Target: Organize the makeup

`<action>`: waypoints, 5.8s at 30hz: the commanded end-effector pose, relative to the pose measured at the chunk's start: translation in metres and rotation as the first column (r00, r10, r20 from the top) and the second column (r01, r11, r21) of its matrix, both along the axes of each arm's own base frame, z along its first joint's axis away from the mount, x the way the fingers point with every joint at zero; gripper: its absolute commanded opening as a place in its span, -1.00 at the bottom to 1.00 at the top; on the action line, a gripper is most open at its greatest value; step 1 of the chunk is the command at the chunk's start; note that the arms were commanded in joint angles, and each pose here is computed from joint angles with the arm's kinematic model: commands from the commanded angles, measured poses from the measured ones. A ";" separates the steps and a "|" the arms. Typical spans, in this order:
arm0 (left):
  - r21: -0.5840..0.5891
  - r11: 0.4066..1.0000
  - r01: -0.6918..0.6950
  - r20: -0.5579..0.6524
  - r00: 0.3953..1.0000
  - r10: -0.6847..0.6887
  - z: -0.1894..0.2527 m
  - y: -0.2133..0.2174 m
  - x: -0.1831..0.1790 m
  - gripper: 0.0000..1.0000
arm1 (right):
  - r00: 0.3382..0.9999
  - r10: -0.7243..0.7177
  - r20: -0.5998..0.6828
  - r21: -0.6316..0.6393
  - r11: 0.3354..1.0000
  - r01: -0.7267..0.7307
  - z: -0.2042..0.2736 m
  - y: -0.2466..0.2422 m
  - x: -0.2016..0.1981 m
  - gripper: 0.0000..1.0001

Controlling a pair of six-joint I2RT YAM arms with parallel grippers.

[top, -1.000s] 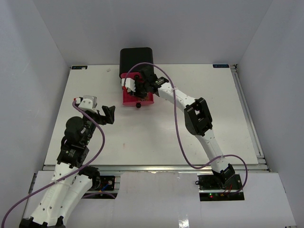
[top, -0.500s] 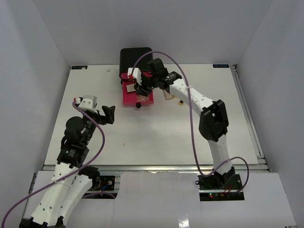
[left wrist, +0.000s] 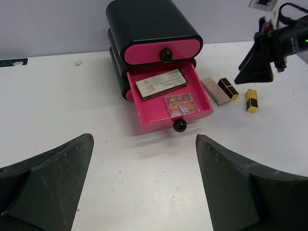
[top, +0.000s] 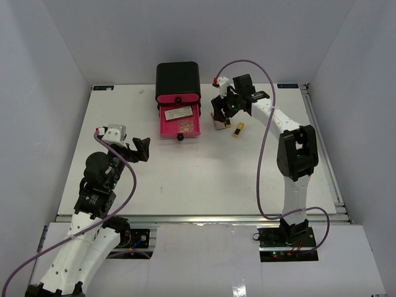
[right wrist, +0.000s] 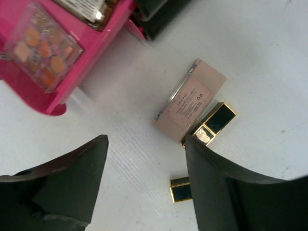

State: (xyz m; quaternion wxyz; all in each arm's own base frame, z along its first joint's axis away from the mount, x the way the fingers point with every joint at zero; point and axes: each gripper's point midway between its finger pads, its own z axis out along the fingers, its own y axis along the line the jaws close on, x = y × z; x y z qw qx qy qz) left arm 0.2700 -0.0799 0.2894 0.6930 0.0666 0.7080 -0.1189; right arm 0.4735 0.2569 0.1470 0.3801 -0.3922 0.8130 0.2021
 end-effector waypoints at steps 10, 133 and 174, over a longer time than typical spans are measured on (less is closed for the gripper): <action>0.000 1.000 0.006 -0.007 1.000 -0.006 -0.004 -0.002 0.002 0.96 | 0.929 -0.368 -0.041 -0.017 0.930 0.367 -0.036 0.011 0.066 0.57; -0.007 1.000 0.019 0.013 1.000 -0.019 0.001 -0.002 -0.002 0.96 | 0.620 0.660 0.423 -0.522 0.737 -0.429 0.020 0.177 -0.016 0.23; -0.007 1.000 0.020 0.013 1.000 -0.020 0.001 -0.002 -0.002 0.96 | 0.648 0.710 0.276 -0.556 0.668 -0.494 -0.089 0.165 -0.112 -0.84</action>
